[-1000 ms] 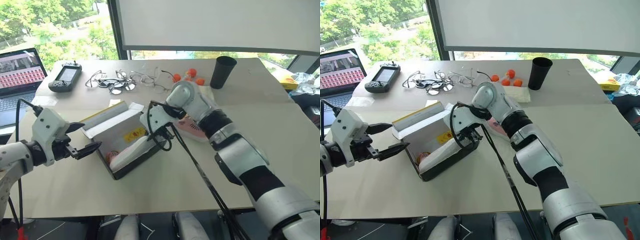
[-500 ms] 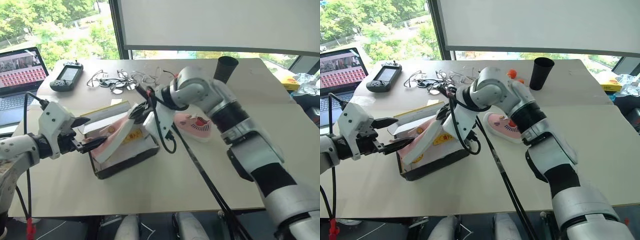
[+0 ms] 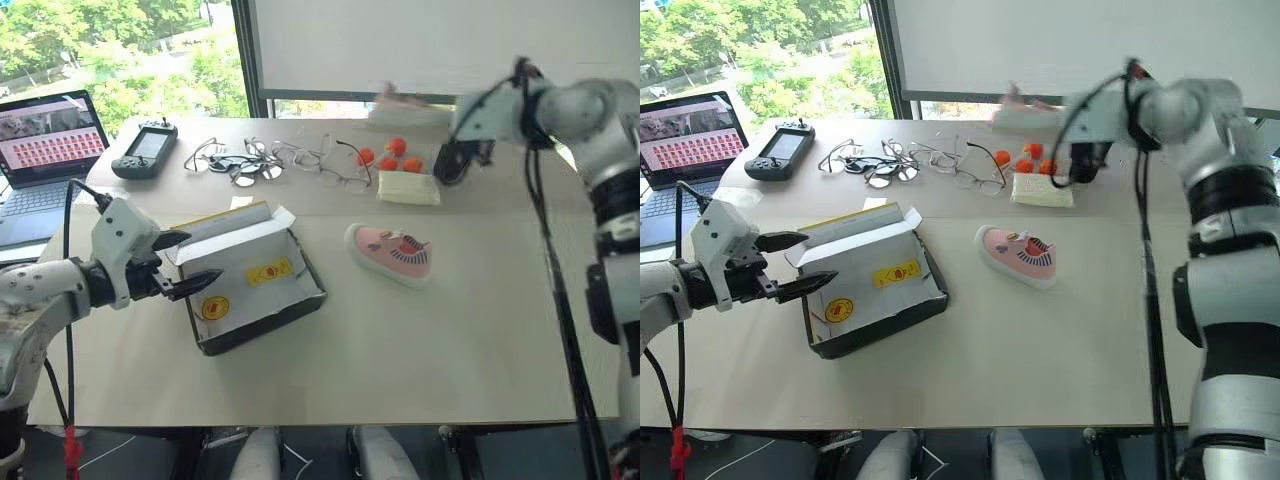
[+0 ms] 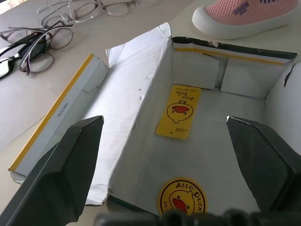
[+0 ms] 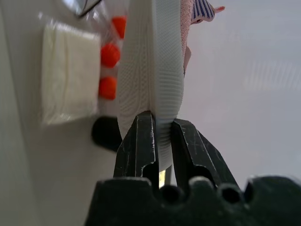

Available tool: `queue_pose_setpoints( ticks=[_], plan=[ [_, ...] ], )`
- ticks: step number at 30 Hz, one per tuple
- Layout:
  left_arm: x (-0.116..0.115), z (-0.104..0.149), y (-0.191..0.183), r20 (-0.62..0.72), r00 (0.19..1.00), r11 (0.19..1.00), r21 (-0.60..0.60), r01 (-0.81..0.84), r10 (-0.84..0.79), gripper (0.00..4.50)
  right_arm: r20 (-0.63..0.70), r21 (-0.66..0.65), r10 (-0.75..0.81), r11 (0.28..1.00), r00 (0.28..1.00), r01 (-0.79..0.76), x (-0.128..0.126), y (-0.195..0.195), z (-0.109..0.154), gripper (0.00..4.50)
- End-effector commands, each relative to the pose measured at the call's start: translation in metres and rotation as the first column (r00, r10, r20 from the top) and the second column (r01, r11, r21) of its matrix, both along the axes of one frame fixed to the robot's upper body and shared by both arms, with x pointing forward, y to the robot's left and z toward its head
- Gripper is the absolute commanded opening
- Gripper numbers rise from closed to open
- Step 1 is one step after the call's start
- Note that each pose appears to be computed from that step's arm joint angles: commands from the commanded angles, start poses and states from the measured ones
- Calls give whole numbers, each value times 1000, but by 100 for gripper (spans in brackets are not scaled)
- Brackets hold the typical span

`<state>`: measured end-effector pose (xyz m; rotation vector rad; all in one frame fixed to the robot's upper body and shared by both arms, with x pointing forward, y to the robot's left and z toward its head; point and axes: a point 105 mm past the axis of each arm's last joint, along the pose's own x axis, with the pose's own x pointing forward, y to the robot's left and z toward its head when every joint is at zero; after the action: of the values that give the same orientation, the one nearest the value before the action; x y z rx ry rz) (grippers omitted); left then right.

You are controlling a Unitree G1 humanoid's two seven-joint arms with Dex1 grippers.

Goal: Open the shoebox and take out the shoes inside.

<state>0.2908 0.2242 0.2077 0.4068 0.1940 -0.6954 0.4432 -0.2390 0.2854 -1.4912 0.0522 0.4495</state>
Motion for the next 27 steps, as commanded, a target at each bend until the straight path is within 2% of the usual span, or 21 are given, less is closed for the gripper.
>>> queue_pose_setpoints(
  ticks=[1,3,8,10,13,19,24,27],
  plan=[
    [4,11,-3,51,998,999,23,27,-29,450,172,72,24,997,985,-37,0,1,-3,13],
    [7,10,-5,50,998,999,23,33,-34,450,206,40,58,997,977,-67,-1,4,-34,13],
    [8,8,-5,47,998,999,23,39,-40,450,240,36,78,995,968,-89,-6,10,-60,13],
    [8,7,-4,46,998,999,25,38,-39,450,192,36,90,995,977,-98,-10,11,-76,13],
    [9,6,-3,45,998,999,24,34,-35,450,93,103,107,988,990,-116,-20,12,-92,10],
    [11,2,3,33,999,999,23,23,-24,450,15,243,96,965,995,-96,-35,-3,-65,9],
    [15,-1,3,26,999,999,23,27,-28,450,3,211,69,975,998,-68,-43,-16,-58,9],
    [18,-2,0,27,999,999,18,38,-39,450,95,158,46,986,994,-61,-37,-14,-50,9]
  ],
)
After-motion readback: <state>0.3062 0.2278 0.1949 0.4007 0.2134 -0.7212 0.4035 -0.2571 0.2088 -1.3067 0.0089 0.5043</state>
